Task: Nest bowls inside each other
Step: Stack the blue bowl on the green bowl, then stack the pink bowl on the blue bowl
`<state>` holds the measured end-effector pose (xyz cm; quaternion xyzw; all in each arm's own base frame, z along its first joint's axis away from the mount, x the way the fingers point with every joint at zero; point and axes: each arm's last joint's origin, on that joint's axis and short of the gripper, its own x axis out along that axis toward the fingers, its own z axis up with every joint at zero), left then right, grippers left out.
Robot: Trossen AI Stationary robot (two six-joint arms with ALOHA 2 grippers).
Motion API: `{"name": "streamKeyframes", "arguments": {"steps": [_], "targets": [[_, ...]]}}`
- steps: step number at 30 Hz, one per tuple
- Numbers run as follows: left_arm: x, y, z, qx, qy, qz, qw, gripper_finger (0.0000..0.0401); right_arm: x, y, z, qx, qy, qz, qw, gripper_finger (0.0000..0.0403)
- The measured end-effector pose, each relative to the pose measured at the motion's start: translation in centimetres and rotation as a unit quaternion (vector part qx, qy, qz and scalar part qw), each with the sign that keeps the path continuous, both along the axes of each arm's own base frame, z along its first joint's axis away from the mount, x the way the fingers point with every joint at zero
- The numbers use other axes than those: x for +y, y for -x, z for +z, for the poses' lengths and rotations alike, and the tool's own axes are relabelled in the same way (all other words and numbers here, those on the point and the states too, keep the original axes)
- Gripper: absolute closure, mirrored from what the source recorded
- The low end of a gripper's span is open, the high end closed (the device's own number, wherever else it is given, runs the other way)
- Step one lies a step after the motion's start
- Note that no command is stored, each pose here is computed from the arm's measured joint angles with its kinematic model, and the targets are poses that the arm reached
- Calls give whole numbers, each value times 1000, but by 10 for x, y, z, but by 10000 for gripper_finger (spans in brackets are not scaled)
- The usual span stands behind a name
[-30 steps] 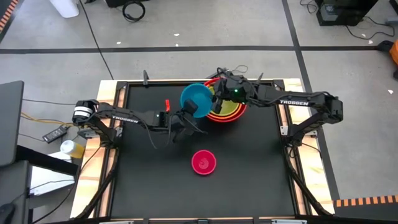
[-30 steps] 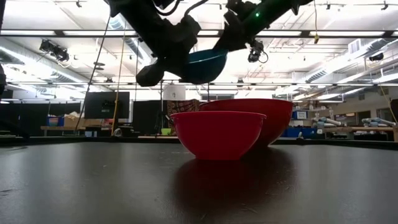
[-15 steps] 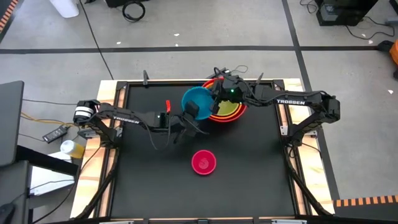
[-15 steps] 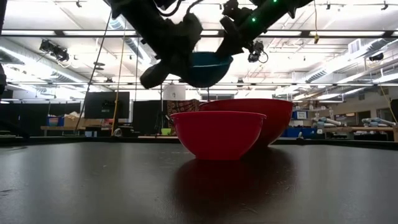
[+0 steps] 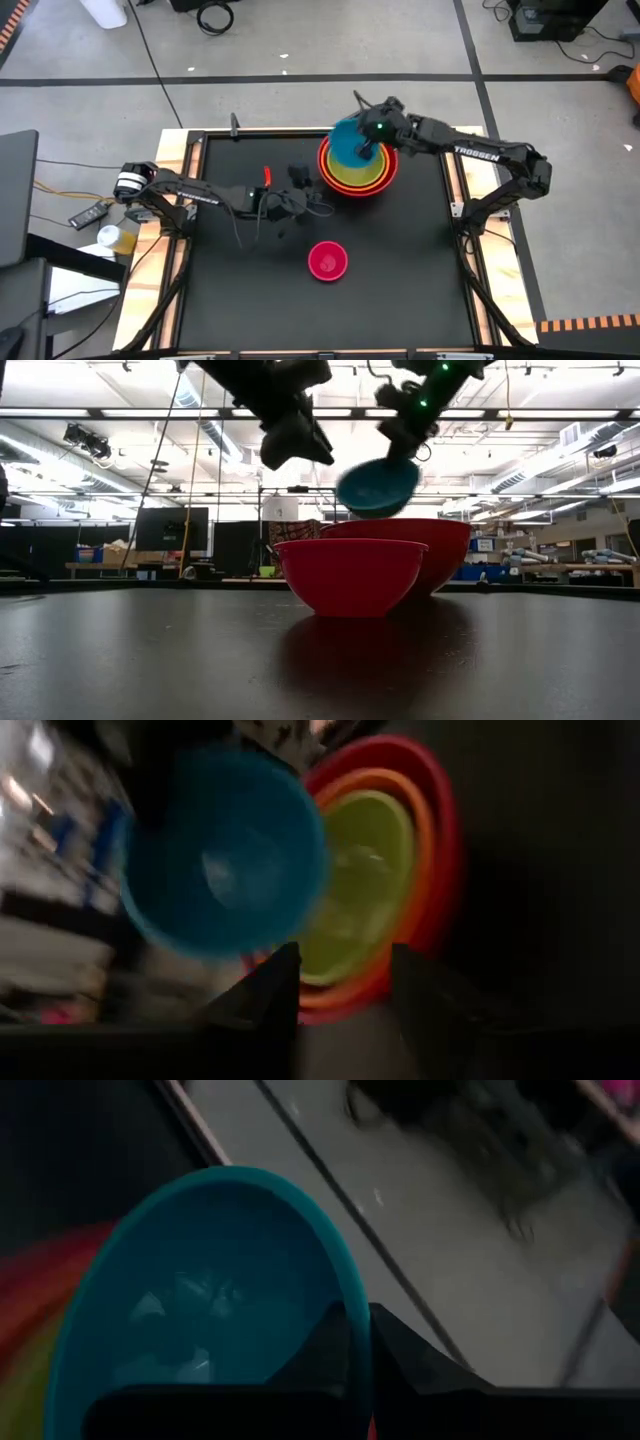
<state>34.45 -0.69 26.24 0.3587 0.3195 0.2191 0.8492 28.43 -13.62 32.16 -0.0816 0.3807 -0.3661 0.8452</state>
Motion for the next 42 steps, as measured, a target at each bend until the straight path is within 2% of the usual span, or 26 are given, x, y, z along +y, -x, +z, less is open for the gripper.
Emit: {"name": "streamKeyframes", "arguments": {"steps": [4,6,8,11,13,15,20,25,30,35,42], "targets": [[-3,5,-9,-16,100,29,994,227,-22,26,-21,33,-100,-27,994,382],[-4,7,-14,-6,143,23,989,226,-32,34,-35,19,-158,-21,987,382],[-5,7,-17,-5,186,8,982,227,-38,37,-43,-14,-184,-10,983,382],[-8,6,-18,-6,238,-17,971,229,-43,37,-62,-33,-194,-10,980,382],[-8,6,-19,-6,250,-24,968,229,-45,36,-73,-47,-196,-9,979,371],[-8,6,-19,-8,256,-22,966,229,-45,35,-79,-70,-193,-13,979,344],[-9,6,-20,-20,300,-10,954,229,-42,38,-89,-60,-205,-20,977,266],[-12,6,-21,-13,340,-32,940,229,-38,41,-85,-64,-209,-23,976,223],[-14,6,-24,-14,383,-39,923,229,-20,43,-65,-87,-194,4,977,216],[-19,11,-41,-23,400,-43,915,229,15,48,-44,-106,-202,41,973,219],[-32,19,-63,-55,426,-54,901,229,56,60,-50,-140,-219,79,962,219]]}}
